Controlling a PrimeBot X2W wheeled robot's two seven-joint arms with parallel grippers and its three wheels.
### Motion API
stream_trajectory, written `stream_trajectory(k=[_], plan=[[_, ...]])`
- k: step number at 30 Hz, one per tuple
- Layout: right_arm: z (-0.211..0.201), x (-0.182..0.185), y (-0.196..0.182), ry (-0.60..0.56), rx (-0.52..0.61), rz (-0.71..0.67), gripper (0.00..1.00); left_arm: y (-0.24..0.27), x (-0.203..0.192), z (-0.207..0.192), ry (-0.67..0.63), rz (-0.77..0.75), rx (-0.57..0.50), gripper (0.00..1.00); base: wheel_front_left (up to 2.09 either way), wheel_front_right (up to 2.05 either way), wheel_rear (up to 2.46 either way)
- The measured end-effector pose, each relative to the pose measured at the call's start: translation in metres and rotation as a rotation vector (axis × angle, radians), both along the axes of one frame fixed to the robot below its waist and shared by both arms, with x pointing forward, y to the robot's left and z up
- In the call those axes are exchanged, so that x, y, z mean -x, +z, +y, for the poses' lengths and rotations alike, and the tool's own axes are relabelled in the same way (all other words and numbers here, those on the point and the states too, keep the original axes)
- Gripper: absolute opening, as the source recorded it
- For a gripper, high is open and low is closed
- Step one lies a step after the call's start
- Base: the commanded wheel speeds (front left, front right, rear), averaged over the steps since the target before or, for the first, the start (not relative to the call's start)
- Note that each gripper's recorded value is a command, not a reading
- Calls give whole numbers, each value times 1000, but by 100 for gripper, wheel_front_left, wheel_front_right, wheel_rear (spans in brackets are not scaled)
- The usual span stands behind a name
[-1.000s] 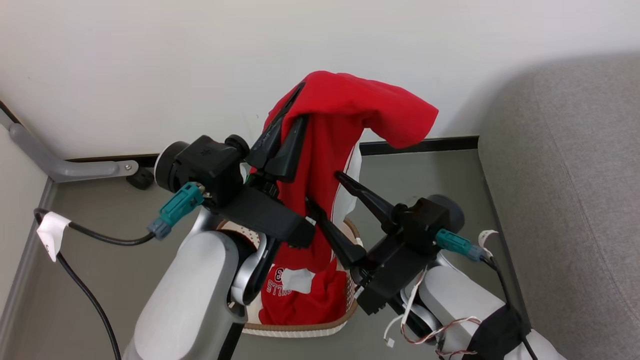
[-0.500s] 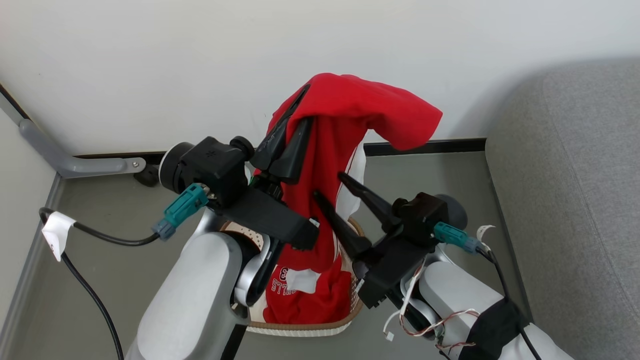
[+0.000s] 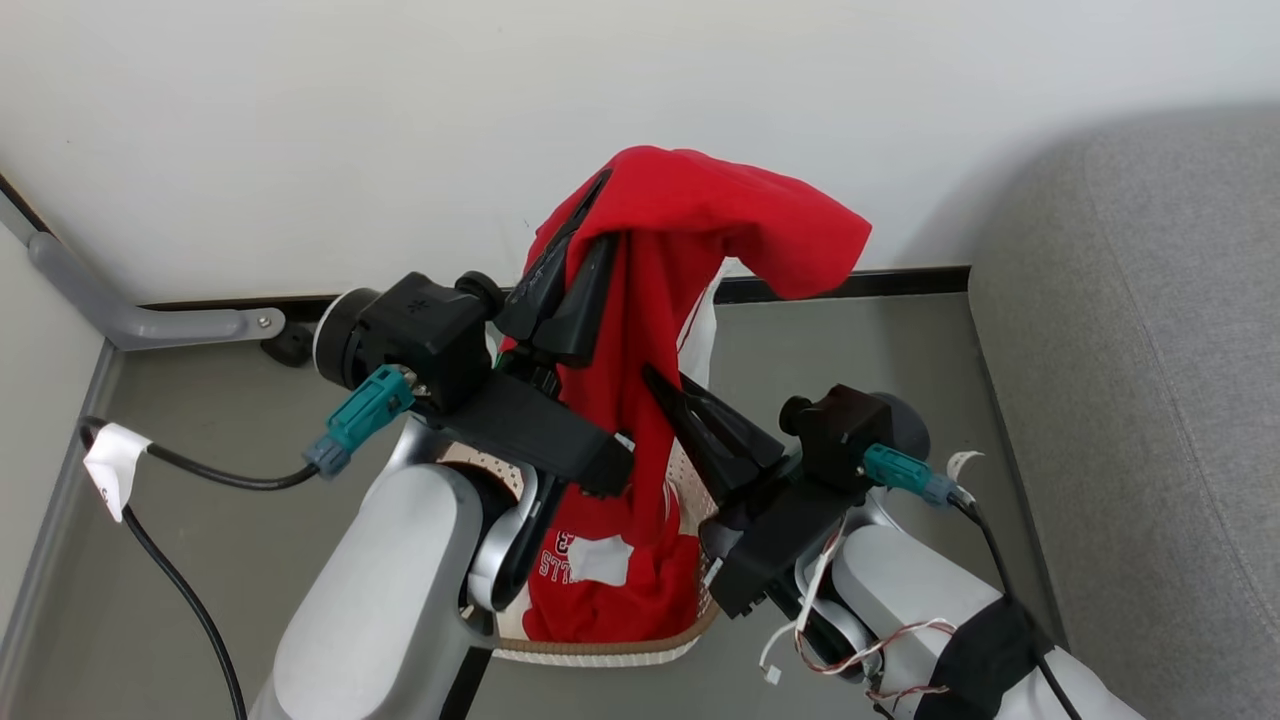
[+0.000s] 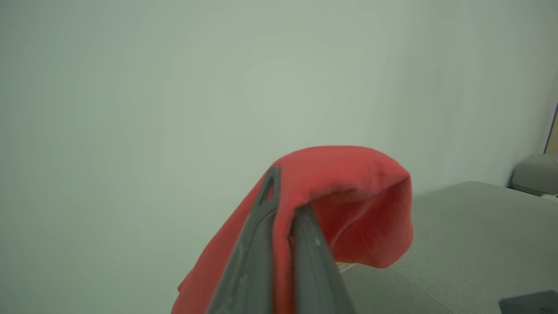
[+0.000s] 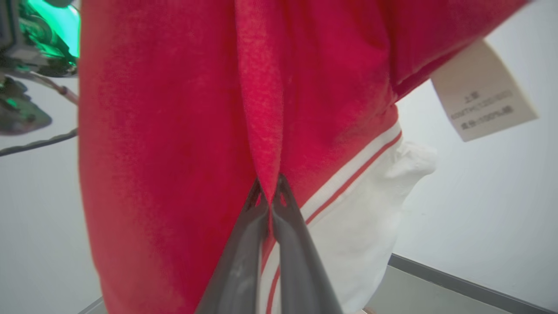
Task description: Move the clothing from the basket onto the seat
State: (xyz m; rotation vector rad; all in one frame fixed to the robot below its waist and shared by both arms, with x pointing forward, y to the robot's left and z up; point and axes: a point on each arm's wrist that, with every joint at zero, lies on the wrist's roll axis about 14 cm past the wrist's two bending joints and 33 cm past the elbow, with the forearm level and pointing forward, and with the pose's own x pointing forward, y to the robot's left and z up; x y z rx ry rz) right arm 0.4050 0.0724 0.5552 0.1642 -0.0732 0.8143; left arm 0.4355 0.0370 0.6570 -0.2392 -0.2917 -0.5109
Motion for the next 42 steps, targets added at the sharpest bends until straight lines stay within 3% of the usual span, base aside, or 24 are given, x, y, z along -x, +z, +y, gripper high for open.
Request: stream_trajectory(k=[1,2,3,42], plan=[[0,-1,0,-2,-4,4,0,-1,-1,0,-1,2,-1,63,0,0,0],[-1,-2,1,-3,-8,6,0,-2,-1,-1,-2,5,-1,92,0,0,0],[-1,-3,2,-5,-9,3,0,-3,-2,-1,-2,7,-2,100,0,0,0],[-28,-13,6,-88,-22,8,0,-28,-18,-10,-21,62,-31,100,0,0,0]])
